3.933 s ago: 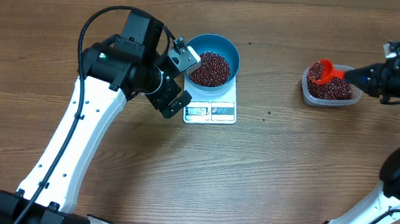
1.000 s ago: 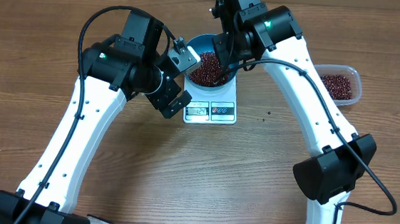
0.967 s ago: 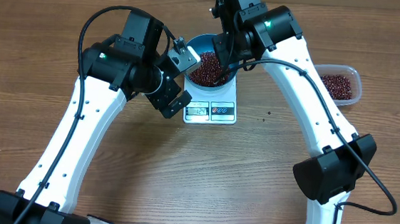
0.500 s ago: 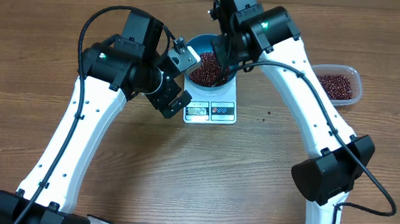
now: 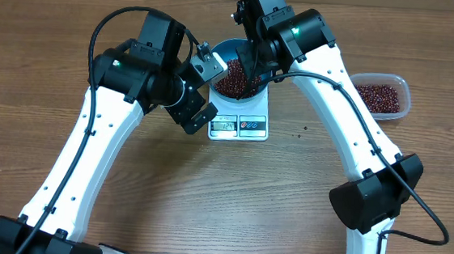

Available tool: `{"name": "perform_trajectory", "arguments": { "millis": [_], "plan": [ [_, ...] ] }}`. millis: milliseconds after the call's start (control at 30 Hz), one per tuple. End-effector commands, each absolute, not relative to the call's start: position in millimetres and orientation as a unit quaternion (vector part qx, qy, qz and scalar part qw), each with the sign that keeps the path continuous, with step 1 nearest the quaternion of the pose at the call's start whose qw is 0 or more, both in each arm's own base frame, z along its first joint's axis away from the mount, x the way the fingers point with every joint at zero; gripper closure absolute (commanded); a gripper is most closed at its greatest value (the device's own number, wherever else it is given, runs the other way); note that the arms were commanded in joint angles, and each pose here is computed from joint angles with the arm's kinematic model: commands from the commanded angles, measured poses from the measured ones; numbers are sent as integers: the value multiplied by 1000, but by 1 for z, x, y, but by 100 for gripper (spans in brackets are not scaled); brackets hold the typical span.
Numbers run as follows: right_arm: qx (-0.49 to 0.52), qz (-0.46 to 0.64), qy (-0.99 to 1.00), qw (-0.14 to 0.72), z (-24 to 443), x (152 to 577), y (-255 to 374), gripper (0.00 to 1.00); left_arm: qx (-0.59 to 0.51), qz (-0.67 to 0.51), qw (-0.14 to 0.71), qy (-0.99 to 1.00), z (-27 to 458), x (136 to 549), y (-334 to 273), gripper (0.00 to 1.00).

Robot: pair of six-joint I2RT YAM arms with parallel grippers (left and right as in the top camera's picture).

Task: Scoop item into bowl and weigh 150g on scale
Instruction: 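Tilt the red cup to pour beans into the teal bowl, then return the empty red cup right to the bean tub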

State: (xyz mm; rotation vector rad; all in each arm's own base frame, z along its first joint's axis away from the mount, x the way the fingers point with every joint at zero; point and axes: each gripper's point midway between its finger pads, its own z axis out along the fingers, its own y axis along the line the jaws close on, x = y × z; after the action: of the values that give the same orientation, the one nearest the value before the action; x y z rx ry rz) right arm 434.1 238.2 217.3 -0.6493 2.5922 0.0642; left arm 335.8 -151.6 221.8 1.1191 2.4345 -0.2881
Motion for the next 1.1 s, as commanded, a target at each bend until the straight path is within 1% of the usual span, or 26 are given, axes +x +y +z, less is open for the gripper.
{"name": "perform_trajectory", "arguments": {
  "millis": [0,267,400,667,800,933,1067],
  "plan": [
    [-232,25,939,254,233,440,237,96,410,-103,217,880,218,336,-151,0],
    [-210,29,938,273,257,445,216,96,410,-103,218,880,218,336,-151,0],
    [-189,62,941,272,273,442,191,96,410,-103,217,880,218,336,-151,0],
    [-99,108,953,265,297,440,92,96,410,-103,217,880,218,336,-151,0],
    [-41,115,962,245,293,436,36,96,410,-103,217,880,218,336,-151,0],
    [17,99,969,225,285,425,-21,96,410,-103,217,880,218,336,-151,0],
    [64,90,972,208,273,417,-63,96,410,-103,217,880,218,336,-151,0]
  ]
}}
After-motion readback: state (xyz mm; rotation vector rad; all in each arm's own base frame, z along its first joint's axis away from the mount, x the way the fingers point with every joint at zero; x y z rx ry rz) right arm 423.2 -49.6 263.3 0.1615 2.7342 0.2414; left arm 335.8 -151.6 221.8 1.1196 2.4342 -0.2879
